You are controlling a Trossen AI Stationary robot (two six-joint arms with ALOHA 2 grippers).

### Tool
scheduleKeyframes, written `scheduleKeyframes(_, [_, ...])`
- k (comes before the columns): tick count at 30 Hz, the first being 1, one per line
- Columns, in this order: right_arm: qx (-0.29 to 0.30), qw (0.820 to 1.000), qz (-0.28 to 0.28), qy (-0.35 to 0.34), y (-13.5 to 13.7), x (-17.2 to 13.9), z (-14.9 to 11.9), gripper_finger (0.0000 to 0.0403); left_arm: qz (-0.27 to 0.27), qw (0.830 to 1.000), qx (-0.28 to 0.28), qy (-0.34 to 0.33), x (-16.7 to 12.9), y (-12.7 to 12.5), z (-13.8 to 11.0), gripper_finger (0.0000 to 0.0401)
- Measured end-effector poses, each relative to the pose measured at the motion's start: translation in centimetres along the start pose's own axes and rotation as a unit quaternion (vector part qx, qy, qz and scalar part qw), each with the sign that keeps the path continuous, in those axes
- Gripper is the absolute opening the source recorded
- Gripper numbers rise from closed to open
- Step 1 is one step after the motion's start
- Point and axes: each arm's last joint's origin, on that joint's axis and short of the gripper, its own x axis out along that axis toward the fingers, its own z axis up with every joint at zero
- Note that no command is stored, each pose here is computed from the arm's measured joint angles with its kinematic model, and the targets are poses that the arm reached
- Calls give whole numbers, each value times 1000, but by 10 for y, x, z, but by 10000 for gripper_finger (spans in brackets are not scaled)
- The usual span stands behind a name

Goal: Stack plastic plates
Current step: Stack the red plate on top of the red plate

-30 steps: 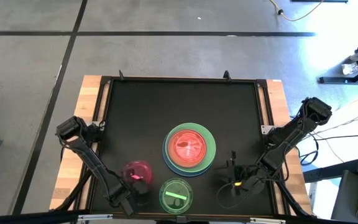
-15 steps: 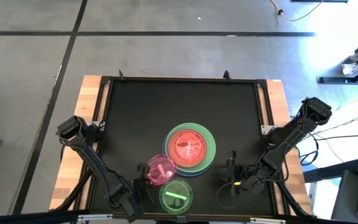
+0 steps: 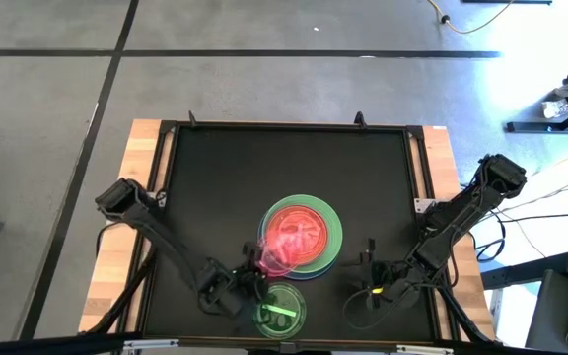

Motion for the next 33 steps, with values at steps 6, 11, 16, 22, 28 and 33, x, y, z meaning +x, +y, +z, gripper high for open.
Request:
scheduleKeyframes(6, [-1, 1000, -1, 2, 0, 0, 0, 154, -8, 1000, -3, 2, 17, 21, 6, 0])
scheduleKeyframes(11, [-3, 1000, -2, 4, 0, 0, -1, 154, -13, 1000, 5, -12, 32, 33, 8, 0])
scheduleKeyframes(16, [5, 1000, -8, 17, -2, 0, -4, 154, -3, 1000, -15, -6, 43, 47, 8, 0])
scheduleKeyframes(22, [6, 1000, -11, 24, -3, 0, -6, 154, 4, 999, -40, -9, 48, 56, 9, 0])
scheduleKeyframes(28, [6, 1000, -11, 24, -3, 0, -6, 154, 8, 998, -56, -4, 57, 55, 9, 0])
scheduleKeyframes(33, [11, 1000, -13, 26, -3, 0, -6, 154, 9, 999, -48, 14, 76, 45, 5, 0])
